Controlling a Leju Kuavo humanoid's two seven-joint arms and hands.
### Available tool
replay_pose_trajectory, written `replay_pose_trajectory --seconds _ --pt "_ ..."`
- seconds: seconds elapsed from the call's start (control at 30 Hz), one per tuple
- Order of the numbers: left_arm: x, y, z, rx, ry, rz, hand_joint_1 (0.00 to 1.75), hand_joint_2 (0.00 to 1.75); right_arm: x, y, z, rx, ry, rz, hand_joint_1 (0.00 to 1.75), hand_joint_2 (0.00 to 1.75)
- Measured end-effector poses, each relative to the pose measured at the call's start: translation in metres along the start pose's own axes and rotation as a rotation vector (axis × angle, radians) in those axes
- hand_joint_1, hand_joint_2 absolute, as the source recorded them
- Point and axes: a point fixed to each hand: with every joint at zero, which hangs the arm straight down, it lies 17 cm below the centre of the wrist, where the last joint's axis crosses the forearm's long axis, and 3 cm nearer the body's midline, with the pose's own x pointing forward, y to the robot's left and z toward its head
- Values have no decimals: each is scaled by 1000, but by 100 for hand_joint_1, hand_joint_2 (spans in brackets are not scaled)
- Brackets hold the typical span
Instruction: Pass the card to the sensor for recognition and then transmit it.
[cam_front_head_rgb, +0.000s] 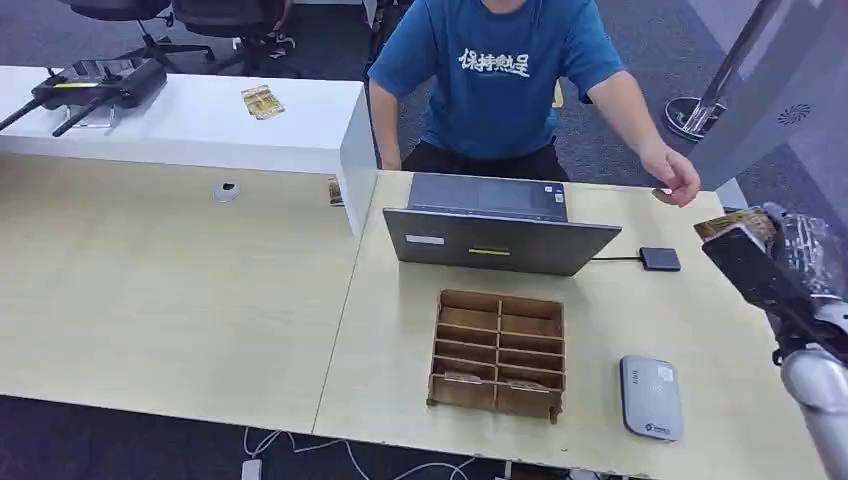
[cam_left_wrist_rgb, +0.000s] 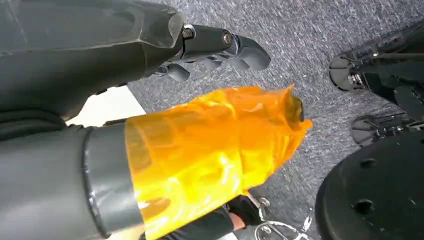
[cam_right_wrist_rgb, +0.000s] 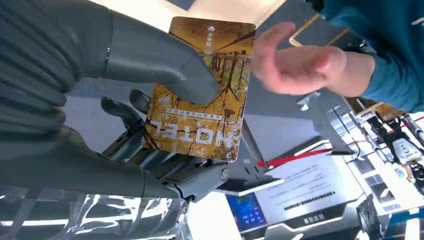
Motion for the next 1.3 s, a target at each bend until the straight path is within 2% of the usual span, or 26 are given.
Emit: replay_pose_trajectory --seconds 0.4,0.6,1.0,1.3 --pt "7 8 1 0 8 -68 0 0 81 11 -61 -75 -28 69 175 175" --pt "11 8 0 -3 11 -96 0 0 109 10 -77 -115 -30 92 175 175" --pt "12 11 0 0 12 -99 0 0 124 20 -83 -102 -34 86 175 175" --pt "11 11 1 -4 23 -132 0 0 128 23 -94 -106 -2 170 175 175"
